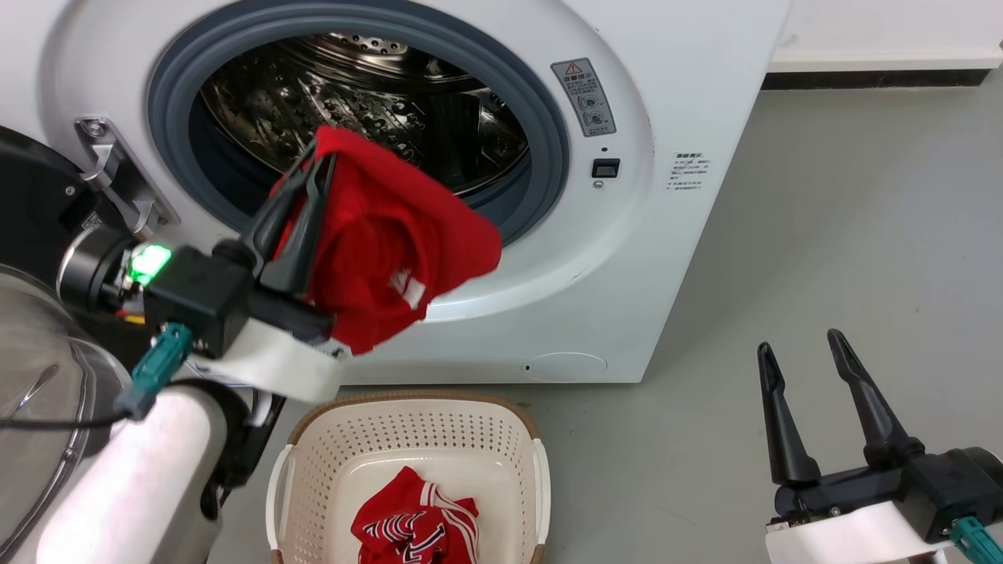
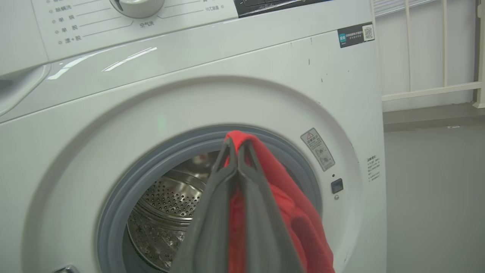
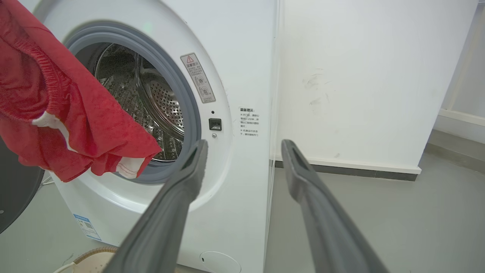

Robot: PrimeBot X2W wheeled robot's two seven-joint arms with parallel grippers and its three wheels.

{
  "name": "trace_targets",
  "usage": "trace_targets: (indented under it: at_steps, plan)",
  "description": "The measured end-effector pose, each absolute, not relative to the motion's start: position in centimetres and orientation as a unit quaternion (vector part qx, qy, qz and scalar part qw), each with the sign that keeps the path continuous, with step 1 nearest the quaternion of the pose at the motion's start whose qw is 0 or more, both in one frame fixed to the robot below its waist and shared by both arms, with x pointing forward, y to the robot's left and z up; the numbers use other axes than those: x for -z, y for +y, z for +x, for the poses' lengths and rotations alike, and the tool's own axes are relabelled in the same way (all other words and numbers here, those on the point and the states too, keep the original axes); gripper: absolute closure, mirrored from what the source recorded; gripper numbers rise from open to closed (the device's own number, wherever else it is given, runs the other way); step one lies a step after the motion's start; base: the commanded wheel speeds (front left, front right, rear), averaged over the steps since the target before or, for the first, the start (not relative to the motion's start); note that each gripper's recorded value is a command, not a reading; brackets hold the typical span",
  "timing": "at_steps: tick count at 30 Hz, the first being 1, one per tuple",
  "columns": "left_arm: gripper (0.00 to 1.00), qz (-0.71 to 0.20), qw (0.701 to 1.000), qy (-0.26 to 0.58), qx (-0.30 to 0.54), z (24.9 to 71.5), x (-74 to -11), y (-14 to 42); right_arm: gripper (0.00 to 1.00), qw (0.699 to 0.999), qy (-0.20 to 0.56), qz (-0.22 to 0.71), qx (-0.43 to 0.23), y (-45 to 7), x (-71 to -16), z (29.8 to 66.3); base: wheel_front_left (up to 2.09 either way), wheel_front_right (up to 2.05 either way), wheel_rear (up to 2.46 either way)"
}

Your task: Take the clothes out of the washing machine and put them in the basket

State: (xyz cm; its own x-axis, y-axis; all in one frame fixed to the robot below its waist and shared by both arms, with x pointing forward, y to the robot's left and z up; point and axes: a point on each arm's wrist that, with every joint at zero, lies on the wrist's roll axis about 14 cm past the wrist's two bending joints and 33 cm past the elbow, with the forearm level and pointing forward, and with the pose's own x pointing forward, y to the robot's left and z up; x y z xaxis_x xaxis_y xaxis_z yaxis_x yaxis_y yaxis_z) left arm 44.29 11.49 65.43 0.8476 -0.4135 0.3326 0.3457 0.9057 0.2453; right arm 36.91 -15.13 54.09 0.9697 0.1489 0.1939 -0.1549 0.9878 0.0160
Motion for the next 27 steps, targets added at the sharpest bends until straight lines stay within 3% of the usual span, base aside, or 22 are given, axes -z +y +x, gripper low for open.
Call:
trace_targets:
  at_steps: [7,13,27]
  plan:
    - [1.0,0.082,0.963,-0.159,0.203,42.3,-63.3,11.5,0.0,0.993,-0.087,0.014,-0.079,-15.0,-53.4,37.3,0.0,0.0,0.0]
    - [1.0,0.062,0.974,-0.084,0.201,41.5,-58.3,11.8,0.0,0.993,-0.074,0.011,-0.088,-14.4,-52.5,38.1,0.0,0.0,0.0]
    - [1.0,0.001,0.96,0.143,0.241,41.8,-40.6,9.2,0.0,0.994,-0.054,0.005,-0.091,-14.3,-49.9,42.9,0.0,0.0,0.0]
